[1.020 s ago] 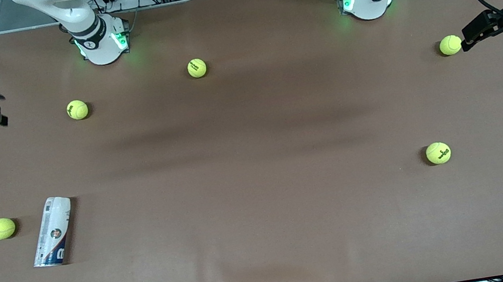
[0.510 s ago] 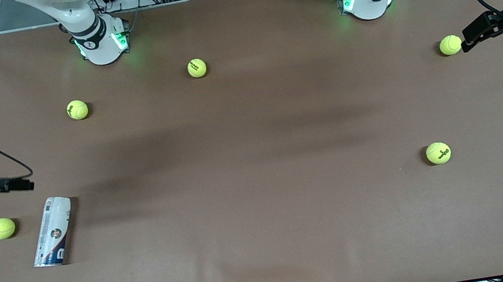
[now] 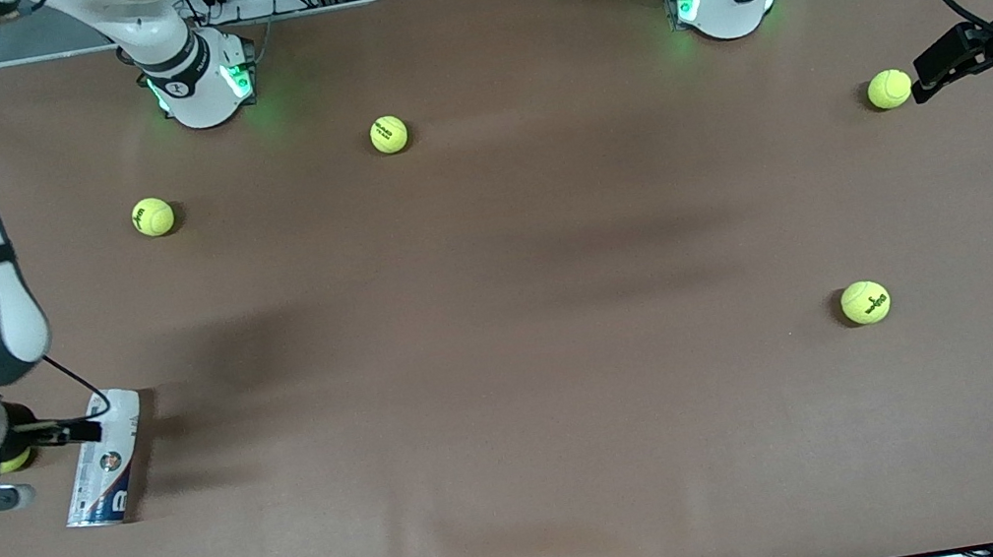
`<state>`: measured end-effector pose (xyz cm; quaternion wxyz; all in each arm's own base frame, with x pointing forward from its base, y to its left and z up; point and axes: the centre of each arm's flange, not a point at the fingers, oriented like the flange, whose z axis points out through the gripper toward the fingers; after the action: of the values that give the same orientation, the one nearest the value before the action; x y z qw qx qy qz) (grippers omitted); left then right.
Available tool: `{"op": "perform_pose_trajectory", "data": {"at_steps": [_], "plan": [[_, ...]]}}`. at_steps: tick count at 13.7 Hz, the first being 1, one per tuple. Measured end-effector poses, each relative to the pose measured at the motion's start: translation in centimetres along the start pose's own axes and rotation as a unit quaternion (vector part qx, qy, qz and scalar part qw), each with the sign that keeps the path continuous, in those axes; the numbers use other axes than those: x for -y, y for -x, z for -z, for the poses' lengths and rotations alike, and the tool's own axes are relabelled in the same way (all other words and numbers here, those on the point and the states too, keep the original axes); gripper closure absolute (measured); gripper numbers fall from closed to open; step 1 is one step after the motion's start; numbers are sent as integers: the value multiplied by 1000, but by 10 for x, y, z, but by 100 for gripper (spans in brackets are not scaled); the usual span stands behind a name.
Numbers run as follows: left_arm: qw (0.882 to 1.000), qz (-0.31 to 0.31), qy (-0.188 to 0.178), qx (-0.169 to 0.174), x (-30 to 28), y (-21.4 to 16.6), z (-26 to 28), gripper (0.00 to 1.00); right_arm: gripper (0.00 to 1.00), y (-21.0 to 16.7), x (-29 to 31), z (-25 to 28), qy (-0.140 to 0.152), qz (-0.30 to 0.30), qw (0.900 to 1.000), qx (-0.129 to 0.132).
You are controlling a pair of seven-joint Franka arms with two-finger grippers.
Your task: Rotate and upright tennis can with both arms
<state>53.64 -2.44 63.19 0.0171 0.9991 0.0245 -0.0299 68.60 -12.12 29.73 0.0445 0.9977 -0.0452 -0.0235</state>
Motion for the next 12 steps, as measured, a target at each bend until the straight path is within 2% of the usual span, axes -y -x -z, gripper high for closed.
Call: {"op": "perform_pose_trajectory", "data": {"at_steps": [4, 12], "plan": [[1000, 0, 0, 0, 0, 0, 0, 0, 0, -9, -18, -41, 1, -1, 1000, -24], [1000, 0, 0, 0, 0, 0, 0, 0, 0, -10, -24, -74, 0, -4, 1000, -19]]}}
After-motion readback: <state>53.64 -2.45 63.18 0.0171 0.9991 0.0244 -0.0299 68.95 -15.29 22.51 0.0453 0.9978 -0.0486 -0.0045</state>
